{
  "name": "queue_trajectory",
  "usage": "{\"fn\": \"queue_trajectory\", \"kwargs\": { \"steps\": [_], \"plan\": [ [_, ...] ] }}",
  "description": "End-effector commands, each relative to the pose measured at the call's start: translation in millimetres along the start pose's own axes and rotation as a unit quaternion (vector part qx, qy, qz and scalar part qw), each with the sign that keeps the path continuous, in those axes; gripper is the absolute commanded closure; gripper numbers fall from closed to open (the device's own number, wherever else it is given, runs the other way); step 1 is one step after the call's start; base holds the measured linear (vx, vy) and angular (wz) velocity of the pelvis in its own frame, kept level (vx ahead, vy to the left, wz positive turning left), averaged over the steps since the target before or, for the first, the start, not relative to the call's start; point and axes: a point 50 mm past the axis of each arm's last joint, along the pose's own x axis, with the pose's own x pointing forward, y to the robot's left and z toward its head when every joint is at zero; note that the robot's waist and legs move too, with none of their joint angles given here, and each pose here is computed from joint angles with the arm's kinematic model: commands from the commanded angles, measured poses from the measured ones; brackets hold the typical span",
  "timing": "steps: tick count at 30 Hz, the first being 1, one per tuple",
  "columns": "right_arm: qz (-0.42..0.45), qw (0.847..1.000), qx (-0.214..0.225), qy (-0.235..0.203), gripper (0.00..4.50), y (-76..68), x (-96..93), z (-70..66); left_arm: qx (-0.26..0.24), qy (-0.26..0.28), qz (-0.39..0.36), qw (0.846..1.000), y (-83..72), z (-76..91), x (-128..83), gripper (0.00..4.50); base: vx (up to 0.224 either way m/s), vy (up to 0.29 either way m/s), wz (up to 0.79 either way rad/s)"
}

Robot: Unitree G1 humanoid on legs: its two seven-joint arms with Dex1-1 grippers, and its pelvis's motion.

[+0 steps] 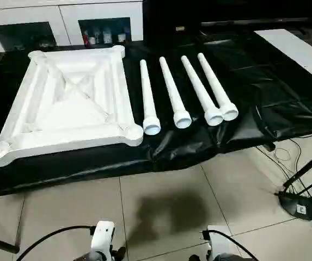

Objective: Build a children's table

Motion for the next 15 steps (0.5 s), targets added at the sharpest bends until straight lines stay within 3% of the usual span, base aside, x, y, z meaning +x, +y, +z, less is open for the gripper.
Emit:
{"fn": "queue_trajectory", "kwargs": {
  "steps": [1, 5, 12, 13, 15],
  "plan": [
    [-0.043, 0.999, 0.009, 0.025, 0.02, -7.1, 0.0, -6.5, 0.036, 0.099, 0.024, 0.994, -12.7, -1.0, 6, 0.98, 0.0, 0.0, 0.0],
    [-0.043, 0.999, -0.015, 0.015, 0.02, 2.3, 1.6, -4.0, 0.039, 0.102, 0.03, 0.994, -1.7, -0.6, 3, 0.98, 0.0, 0.0, 0.0],
    [-0.042, 0.999, -0.016, 0.011, 0.02, 2.3, 1.7, -3.8, 0.04, 0.1, 0.03, 0.994, -2.3, -0.6, 4, 0.98, 0.0, 0.0, 0.0],
    [-0.054, 0.996, -0.063, -0.026, 0.02, 0.4, 0.7, 8.9, 0.029, 0.076, 0.026, 0.996, -2.2, 5.6, 4, 0.98, 0.0, 0.0, 0.0],
    [-0.058, 0.991, -0.092, -0.072, 0.02, 0.1, -1.8, 27.4, 0.011, 0.035, 0.028, 0.999, 0.9, 18.2, 5, 0.98, 0.0, 0.0, 0.0]
  ]
}}
